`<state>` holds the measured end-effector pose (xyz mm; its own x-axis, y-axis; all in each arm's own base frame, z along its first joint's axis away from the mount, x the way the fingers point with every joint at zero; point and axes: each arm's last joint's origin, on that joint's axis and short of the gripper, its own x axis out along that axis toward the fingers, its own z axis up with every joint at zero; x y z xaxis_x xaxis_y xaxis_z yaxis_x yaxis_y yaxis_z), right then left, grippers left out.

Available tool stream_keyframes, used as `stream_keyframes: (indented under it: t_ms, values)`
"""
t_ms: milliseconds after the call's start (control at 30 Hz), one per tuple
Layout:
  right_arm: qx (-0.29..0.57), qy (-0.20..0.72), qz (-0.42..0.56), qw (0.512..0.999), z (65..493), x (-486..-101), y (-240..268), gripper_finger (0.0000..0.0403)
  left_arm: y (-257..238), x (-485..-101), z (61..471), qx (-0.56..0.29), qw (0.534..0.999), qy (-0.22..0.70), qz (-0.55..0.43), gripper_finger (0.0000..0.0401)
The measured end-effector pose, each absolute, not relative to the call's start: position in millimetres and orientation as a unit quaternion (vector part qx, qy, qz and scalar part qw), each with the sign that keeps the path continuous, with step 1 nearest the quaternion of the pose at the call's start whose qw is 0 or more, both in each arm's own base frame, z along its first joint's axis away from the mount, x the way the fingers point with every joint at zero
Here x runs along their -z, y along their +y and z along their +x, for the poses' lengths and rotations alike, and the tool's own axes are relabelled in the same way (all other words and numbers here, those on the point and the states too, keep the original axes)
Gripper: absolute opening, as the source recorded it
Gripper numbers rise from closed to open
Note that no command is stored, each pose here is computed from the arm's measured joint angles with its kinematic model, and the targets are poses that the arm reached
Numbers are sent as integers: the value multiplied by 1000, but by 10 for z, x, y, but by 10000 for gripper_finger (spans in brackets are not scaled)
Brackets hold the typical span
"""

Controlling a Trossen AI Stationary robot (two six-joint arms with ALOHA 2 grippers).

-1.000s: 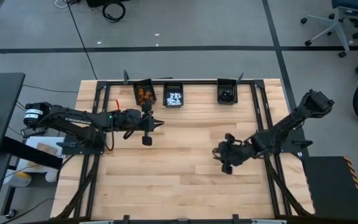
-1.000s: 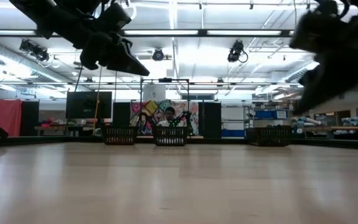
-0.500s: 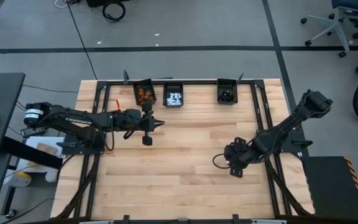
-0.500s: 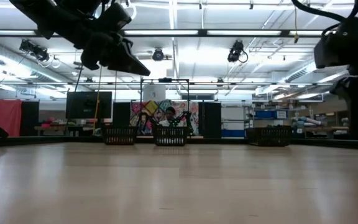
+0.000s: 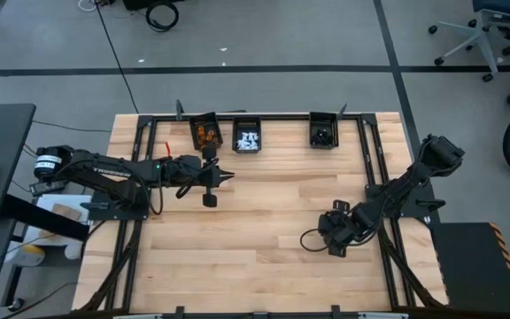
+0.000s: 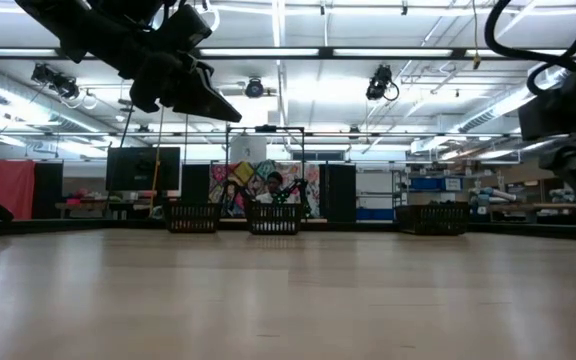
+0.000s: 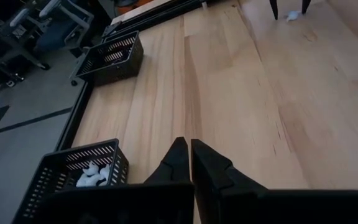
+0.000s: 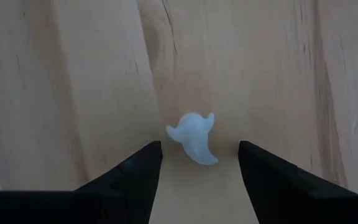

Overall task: Sort Halloween decoration
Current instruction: Put the white ghost toy into the middle black bin

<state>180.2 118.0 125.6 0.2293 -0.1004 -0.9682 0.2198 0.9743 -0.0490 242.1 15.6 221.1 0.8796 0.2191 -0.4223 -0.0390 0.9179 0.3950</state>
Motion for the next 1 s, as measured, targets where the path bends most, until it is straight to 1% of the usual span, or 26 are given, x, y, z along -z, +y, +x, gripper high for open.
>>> stream_keyframes:
  t_ms: [167, 300, 500, 700, 800, 1000]
  values:
    - [95, 602, 43, 791, 1803, -1286, 1177, 207, 156, -2211, 2421, -68, 951, 236, 190, 0]
    - [84, 600, 35, 795, 1809, -1289, 1176, 186, 156, -2211, 2421, -68, 951, 236, 190, 0]
    - [79, 599, 40, 796, 1830, -1269, 1193, 138, 156, -2210, 2420, -68, 951, 236, 190, 0]
    - [91, 586, 50, 803, 1849, -1270, 1195, 92, 156, -2210, 2420, -68, 951, 236, 190, 0]
    - [93, 583, 51, 806, 1855, -1270, 1195, 81, 155, -2209, 2420, -68, 950, 237, 190, 0]
    - [94, 578, 55, 809, 1861, -1272, 1197, 71, 155, -2209, 2420, -68, 951, 237, 190, 0]
